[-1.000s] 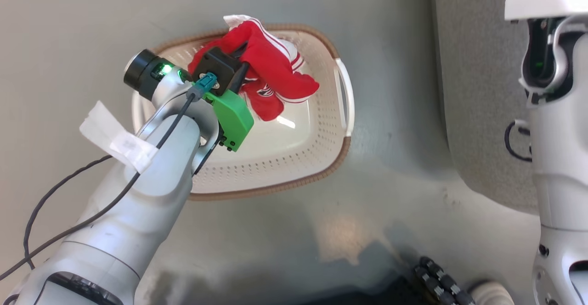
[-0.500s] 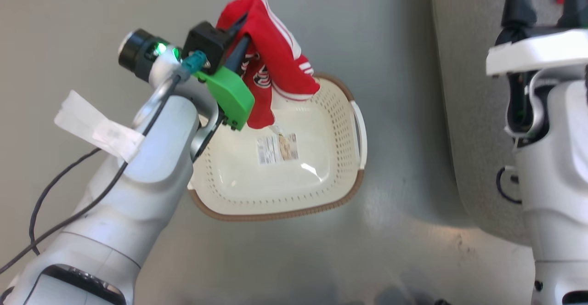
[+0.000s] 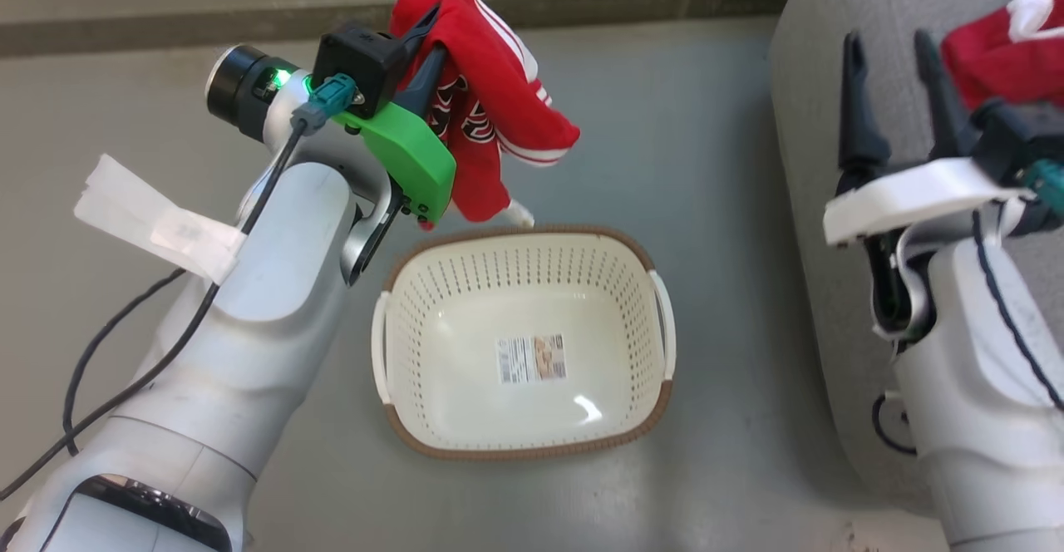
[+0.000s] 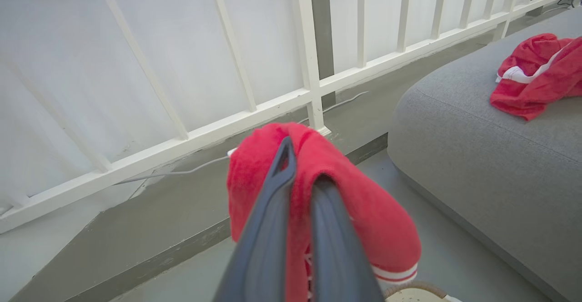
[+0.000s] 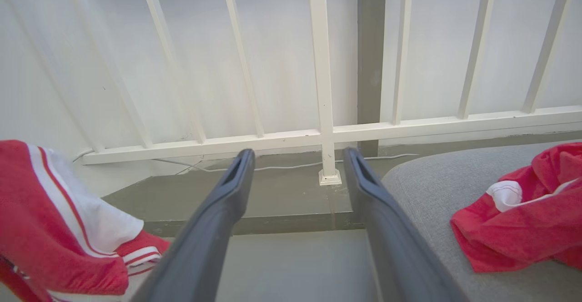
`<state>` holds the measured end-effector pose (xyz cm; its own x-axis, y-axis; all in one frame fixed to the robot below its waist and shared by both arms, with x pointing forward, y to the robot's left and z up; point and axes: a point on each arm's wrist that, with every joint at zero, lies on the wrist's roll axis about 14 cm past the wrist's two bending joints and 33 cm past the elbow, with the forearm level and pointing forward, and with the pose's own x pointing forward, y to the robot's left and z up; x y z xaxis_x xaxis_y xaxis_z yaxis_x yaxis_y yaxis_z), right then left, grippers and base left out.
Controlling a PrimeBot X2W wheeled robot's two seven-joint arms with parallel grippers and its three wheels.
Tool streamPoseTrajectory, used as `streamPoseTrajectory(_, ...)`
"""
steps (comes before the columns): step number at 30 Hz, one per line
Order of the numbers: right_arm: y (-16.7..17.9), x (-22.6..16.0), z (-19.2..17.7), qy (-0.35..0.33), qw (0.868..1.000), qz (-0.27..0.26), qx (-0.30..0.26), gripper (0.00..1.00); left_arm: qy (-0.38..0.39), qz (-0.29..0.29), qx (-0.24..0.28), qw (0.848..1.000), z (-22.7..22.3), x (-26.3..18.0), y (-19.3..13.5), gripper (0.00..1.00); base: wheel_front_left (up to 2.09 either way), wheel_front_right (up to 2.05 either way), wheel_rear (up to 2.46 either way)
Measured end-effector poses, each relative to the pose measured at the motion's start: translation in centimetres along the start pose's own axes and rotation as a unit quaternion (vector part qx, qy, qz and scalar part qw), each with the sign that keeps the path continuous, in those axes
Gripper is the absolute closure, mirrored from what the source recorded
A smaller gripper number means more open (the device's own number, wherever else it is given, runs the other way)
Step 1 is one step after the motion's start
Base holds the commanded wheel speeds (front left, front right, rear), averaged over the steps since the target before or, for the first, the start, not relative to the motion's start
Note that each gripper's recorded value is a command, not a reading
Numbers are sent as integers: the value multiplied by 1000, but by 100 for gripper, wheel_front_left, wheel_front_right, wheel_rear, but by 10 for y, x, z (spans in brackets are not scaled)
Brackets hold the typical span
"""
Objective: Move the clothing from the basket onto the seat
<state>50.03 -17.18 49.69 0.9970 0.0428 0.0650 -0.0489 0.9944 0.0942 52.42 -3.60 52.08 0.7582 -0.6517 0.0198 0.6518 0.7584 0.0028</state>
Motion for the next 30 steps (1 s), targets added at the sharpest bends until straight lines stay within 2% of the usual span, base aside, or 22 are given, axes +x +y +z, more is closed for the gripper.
streamPoseTrajectory(10, 23, -33, 13, 3, 1000, 27, 5, 0, -42, 11, 31, 999, 61, -20, -8, 100, 0, 0, 0)
streamPoseTrajectory(16, 43, -57, 15, 9, 998, 60, 0, 0, -43, 16, 38, 998, 73, -39, -20, 100, 0, 0, 0)
streamPoseTrajectory(30, 124, -94, 26, 5, 979, 200, -36, 0, -77, -14, 55, 995, 122, -56, -56, 100, 0, 0, 0)
